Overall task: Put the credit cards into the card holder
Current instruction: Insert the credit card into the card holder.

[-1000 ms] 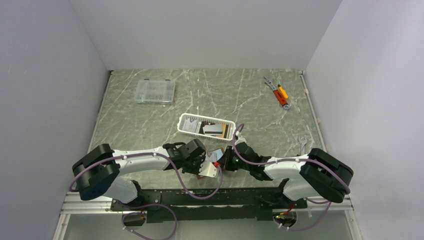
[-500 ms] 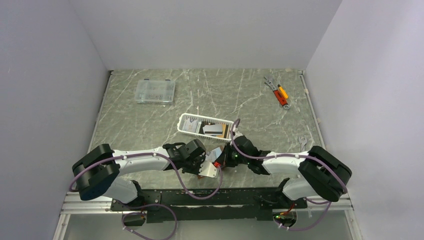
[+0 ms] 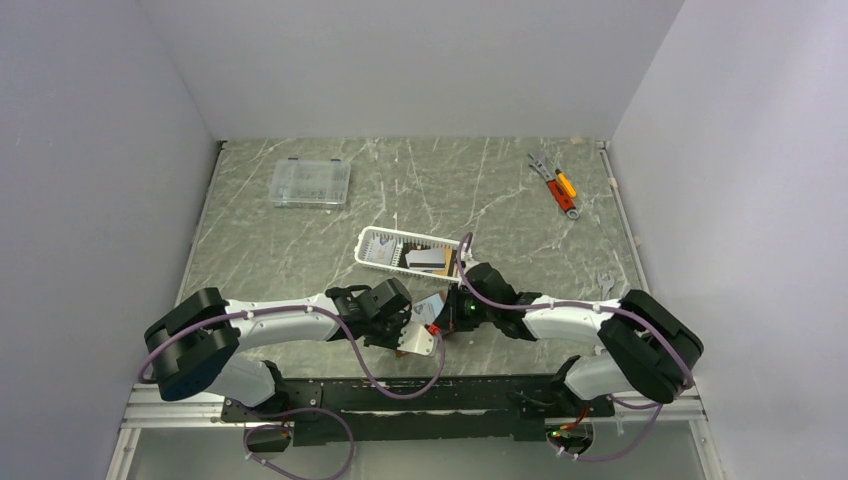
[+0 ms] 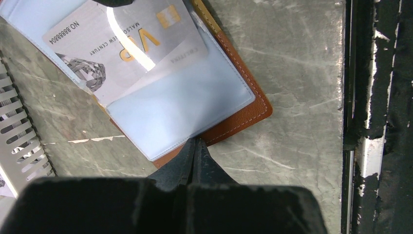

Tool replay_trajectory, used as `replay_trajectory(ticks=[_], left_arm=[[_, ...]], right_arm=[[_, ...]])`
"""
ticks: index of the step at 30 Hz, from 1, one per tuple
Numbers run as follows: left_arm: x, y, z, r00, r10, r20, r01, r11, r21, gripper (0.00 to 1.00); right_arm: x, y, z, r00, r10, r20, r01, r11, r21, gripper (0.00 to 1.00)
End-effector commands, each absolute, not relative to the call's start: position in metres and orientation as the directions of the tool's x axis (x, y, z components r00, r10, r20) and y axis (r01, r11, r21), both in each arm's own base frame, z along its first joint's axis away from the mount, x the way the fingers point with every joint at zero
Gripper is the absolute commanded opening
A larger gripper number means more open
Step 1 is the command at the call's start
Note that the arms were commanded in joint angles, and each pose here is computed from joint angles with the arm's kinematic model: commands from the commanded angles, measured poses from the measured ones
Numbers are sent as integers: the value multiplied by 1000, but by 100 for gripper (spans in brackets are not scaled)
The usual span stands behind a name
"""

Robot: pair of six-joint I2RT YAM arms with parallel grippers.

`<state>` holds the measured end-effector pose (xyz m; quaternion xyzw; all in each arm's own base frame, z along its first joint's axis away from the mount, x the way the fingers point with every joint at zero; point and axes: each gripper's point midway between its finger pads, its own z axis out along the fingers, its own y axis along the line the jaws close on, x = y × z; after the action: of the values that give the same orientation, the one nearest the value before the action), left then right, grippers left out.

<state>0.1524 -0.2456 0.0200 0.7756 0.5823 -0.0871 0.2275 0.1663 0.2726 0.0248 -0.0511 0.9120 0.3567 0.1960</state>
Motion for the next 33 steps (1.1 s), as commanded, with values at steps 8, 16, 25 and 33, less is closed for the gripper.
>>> replay_trajectory(ticks=[8, 16, 25, 33], left_arm=[[152, -247, 20, 307, 866, -395, 942, -220, 252, 0], [151, -247, 20, 311, 864, -397, 941, -222, 255, 0], [151, -246, 19, 318, 862, -396, 938, -224, 264, 0], [154, -247, 21, 322, 860, -395, 935, -224, 275, 0]], right_arm=[[157, 266, 17, -927, -45, -371, -275, 755, 596, 0], [162, 276, 18, -926, -120, -358, -325, 736, 593, 0], [162, 292, 16, -934, -137, -330, -327, 701, 634, 0], [157, 308, 20, -935, -133, -330, -324, 700, 637, 14]])
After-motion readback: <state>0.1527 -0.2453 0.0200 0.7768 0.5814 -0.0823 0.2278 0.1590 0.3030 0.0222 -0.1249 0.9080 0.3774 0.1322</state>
